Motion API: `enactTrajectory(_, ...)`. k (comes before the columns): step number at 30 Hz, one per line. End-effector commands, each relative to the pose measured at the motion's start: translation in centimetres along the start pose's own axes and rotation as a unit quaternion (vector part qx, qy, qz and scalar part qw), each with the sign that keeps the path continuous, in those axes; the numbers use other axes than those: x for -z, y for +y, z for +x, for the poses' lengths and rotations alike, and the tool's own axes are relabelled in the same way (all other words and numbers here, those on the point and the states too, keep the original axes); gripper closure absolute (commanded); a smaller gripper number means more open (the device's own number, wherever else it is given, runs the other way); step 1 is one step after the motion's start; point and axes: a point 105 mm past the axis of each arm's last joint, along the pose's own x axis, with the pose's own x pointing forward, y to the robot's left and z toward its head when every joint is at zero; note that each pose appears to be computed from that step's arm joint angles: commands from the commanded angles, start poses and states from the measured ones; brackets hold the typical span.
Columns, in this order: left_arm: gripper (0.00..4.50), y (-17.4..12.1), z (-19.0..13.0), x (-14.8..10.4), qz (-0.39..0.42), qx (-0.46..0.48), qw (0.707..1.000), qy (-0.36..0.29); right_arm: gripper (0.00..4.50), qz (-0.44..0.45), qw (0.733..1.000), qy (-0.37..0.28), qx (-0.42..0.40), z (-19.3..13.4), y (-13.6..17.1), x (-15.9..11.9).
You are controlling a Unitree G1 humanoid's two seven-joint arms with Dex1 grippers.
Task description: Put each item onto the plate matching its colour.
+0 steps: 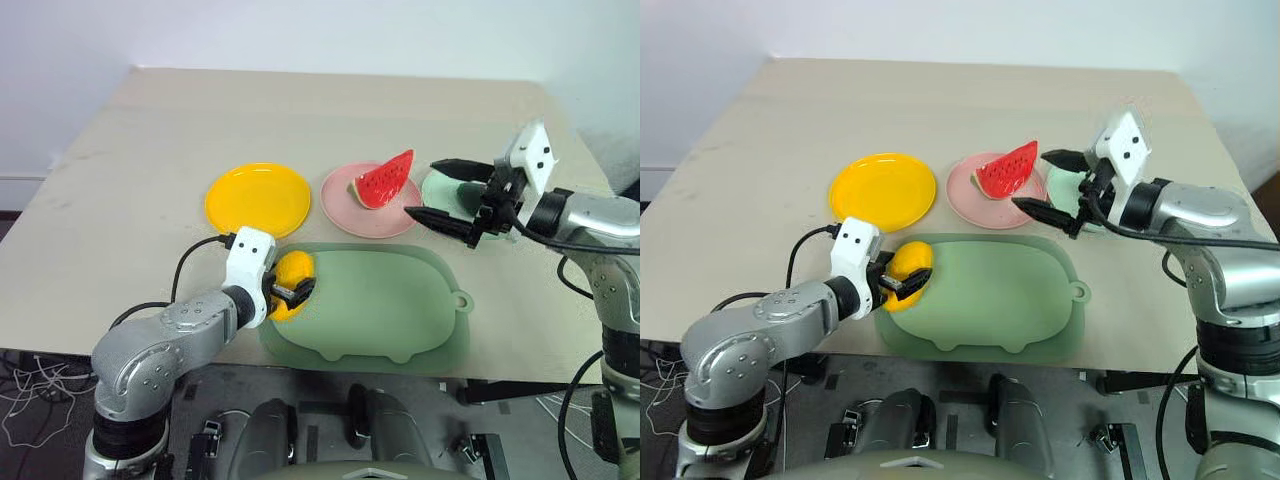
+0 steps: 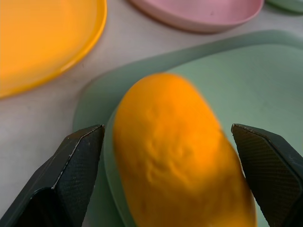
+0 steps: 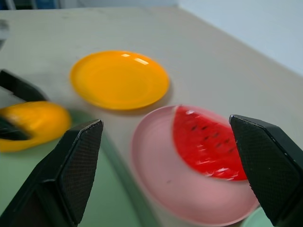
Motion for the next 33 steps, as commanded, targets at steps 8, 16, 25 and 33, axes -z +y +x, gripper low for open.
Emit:
enactTrajectory(8, 0.88, 0.0, 1.1, 0.0, 0.033, -0.001, 0.999, 0.022, 0.0, 0.001, 1.0, -0.023, 0.0, 0.2, 1.5, -1.1)
enactTrajectory(16, 1.25, 2.9, 0.9, -6.3, 0.019, -0.053, 0.996, -0.076, 0.0, 0.024, 0.999, -0.02, -0.019, 0.4, 2.7, -0.5)
enactTrajectory(25, 1.25, 9.9, 4.1, -10.4, 0.035, -0.147, 0.986, -0.072, 0.0, 0.045, 0.998, -0.029, -0.035, 1.7, 4.2, 0.1)
enactTrajectory(33, 0.26, 10.5, 6.5, -10.4, 0.041, -0.13, 0.989, -0.064, 0.0, 0.048, 0.999, -0.022, -0.012, 1.1, 4.0, 0.7)
